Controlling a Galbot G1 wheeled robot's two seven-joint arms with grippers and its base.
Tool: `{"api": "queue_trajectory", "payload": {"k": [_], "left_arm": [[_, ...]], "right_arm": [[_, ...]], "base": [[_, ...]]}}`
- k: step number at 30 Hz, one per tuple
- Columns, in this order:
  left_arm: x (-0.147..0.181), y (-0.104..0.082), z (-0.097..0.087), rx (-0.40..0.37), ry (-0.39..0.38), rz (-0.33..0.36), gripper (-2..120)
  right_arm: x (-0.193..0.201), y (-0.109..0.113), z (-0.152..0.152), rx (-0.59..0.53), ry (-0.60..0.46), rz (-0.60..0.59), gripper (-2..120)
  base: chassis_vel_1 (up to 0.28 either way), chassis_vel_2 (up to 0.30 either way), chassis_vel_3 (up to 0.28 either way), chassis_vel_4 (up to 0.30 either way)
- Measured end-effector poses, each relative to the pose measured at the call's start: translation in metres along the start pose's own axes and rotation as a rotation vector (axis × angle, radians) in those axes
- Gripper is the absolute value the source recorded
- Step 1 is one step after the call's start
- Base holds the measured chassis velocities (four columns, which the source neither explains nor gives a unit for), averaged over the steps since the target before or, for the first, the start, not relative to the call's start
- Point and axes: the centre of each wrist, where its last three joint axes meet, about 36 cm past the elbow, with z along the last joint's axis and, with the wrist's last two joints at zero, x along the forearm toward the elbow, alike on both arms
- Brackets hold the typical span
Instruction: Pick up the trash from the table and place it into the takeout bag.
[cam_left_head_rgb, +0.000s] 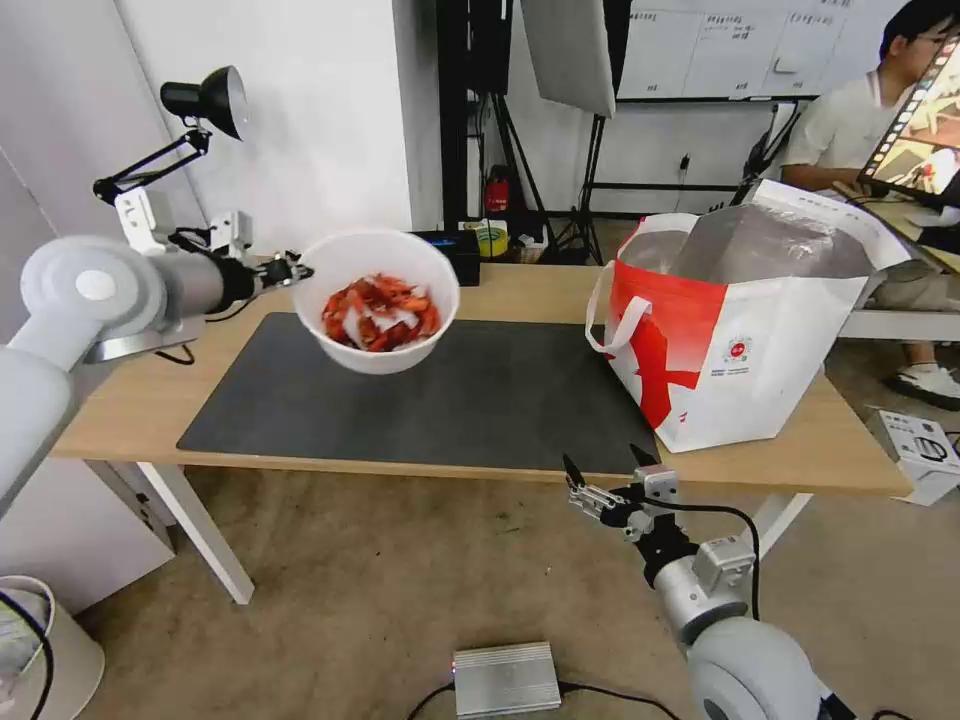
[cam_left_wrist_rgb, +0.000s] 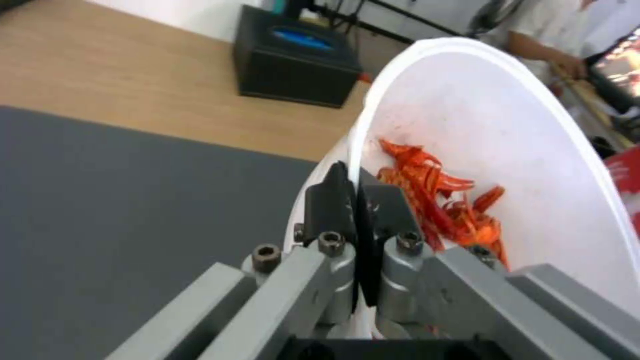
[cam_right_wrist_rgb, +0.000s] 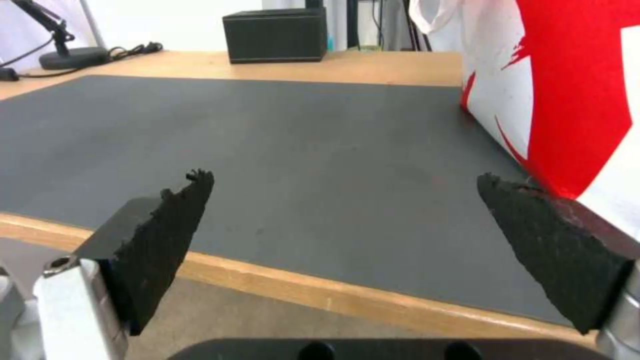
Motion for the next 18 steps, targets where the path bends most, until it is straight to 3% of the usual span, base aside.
{"api": "queue_trajectory", "payload": {"k": [8, 18], "left_arm": [[-0.025, -0.035, 0.006, 0.020, 0.008, 0.114, 0], [-0.064, -0.071, 0.010, 0.053, 0.031, 0.199, 0]], "right_arm": [[0.000, 0.000, 0.000, 0.000, 0.000, 0.000, 100], [0.000, 0.000, 0.000, 0.000, 0.000, 0.000, 100]], "base": [[0.000, 0.000, 0.000, 0.000], [0.000, 0.000, 0.000, 0.000]]}}
